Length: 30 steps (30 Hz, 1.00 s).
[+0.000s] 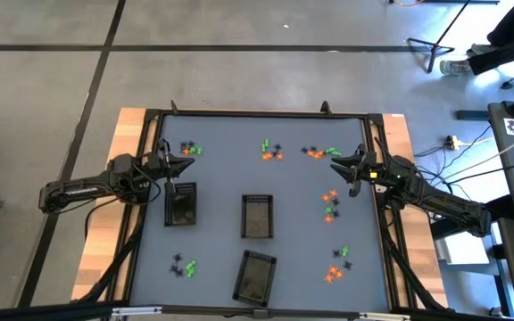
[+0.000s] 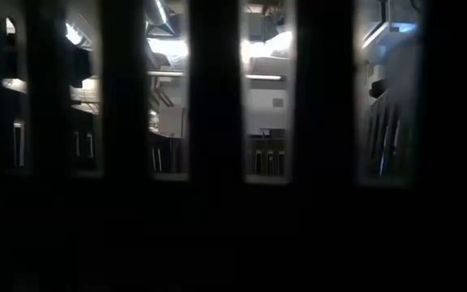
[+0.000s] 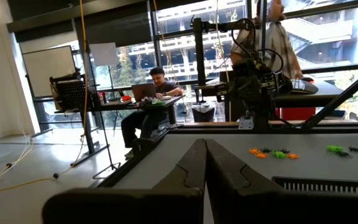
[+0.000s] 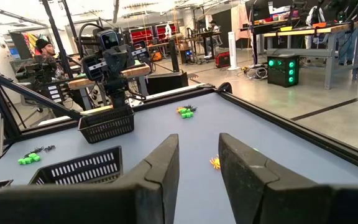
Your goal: Sort Halloween decoration
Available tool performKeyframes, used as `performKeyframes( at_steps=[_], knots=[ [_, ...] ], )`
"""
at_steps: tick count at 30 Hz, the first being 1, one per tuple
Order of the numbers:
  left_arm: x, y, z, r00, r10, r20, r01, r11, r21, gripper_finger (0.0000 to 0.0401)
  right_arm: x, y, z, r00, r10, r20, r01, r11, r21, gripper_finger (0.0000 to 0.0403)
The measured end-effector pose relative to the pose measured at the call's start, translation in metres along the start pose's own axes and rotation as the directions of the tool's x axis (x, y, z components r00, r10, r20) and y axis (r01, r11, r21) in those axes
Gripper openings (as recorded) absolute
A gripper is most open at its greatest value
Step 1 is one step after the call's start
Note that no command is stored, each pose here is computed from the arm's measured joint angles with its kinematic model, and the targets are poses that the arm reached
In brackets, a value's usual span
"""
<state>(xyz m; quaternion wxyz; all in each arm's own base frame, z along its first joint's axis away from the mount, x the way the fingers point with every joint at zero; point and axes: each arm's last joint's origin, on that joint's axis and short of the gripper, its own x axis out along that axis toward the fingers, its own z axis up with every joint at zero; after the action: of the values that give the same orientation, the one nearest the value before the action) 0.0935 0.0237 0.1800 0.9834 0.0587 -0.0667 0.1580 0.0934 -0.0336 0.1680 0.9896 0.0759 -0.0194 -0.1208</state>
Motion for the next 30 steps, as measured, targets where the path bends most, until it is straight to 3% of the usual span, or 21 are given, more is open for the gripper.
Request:
performKeyframes(
  at_steps=[9, 17, 20, 25, 30],
  knots=[
    [0.000, 0.000, 0.000, 1.000, 0.000, -0.001, 0.000, 1.000, 0.000, 0.0000, 0.000, 0.000, 0.000, 1.000, -0.002, 0.006, 0.002, 1.000, -0.001, 0.0111],
    [0.000, 0.000, 0.000, 1.000, 0.000, 0.000, 0.000, 1.000, 0.000, 0.0000, 0.000, -0.003, 0.007, 0.990, -0.115, 0.086, 0.120, 0.991, -0.058, 0.0111],
    [0.000, 0.000, 0.000, 1.000, -0.001, 0.000, 0.001, 1.000, 0.000, 0.0000, -0.001, -0.004, 0.012, 0.971, -0.191, 0.146, 0.194, 0.981, -0.001, 0.0111],
    [0.000, 0.000, 0.000, 1.000, 0.000, 0.000, 0.000, 1.000, 0.000, 0.0000, -0.002, -0.006, 0.012, 0.956, -0.248, 0.157, 0.221, 0.960, 0.171, 0.0111],
    [0.000, 0.000, 0.000, 1.000, 0.000, 0.000, 0.000, 1.000, 0.000, 0.0000, -0.002, -0.006, 0.011, 0.956, -0.254, 0.146, 0.229, 0.958, 0.172, 0.0111]
  ],
)
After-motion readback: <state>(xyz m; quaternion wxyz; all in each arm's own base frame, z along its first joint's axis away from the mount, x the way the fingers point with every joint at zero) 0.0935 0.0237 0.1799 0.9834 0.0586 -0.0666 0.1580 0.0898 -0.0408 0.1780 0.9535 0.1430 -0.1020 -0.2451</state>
